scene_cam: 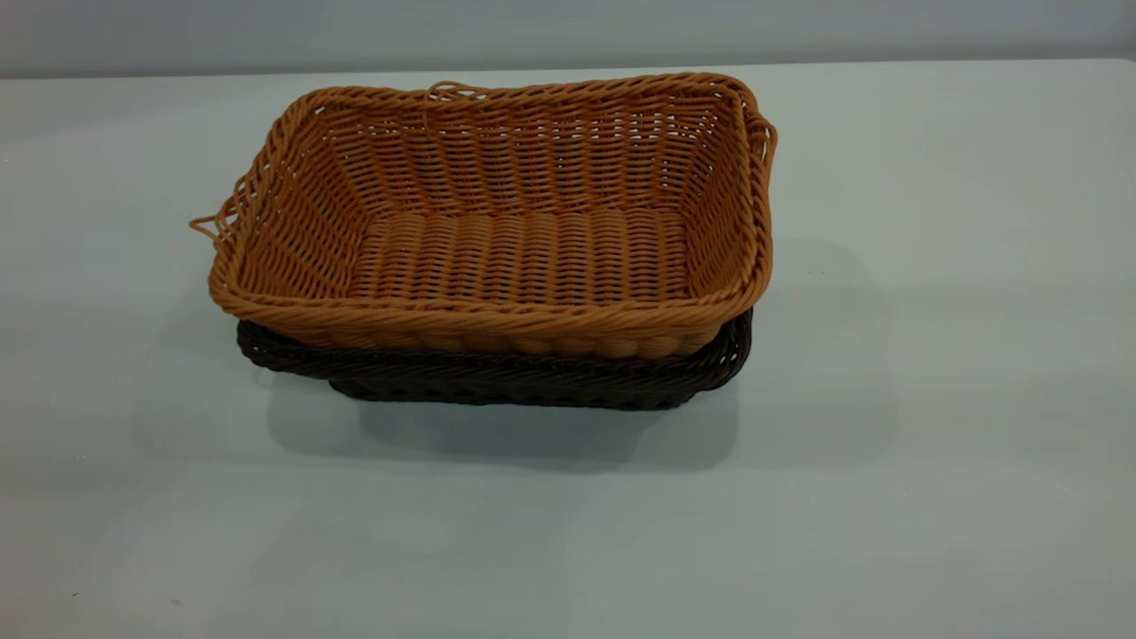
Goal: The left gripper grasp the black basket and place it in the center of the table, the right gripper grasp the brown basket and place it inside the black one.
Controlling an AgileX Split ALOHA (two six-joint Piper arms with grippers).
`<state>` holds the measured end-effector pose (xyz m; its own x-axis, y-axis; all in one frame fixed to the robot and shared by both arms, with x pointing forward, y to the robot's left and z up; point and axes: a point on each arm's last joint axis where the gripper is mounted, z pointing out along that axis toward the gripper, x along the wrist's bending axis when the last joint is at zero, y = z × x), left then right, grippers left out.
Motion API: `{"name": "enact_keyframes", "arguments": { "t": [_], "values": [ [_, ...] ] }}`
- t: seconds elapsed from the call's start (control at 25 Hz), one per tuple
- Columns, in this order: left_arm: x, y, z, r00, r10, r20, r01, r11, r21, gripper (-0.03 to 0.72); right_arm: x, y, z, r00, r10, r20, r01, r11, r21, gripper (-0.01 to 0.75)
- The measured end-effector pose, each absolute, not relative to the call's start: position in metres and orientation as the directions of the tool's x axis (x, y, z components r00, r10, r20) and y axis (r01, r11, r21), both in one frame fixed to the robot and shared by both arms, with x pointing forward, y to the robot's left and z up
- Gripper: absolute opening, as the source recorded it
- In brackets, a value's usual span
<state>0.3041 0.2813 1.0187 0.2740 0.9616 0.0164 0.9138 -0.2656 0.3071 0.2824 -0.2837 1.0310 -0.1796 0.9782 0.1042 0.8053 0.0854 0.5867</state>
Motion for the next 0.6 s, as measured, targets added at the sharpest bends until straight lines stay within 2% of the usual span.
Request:
{"name": "enact_keyframes", "arguments": {
  "t": [0.6],
  "values": [
    [0.26,0.298,1.035,0.267,0.964,-0.012,0.757,-0.202,0.621,0.443,0.283,-0.284,1.031,-0.18,0.978,0.103,0.805,0.086,0.587,0.523]
  ]
}}
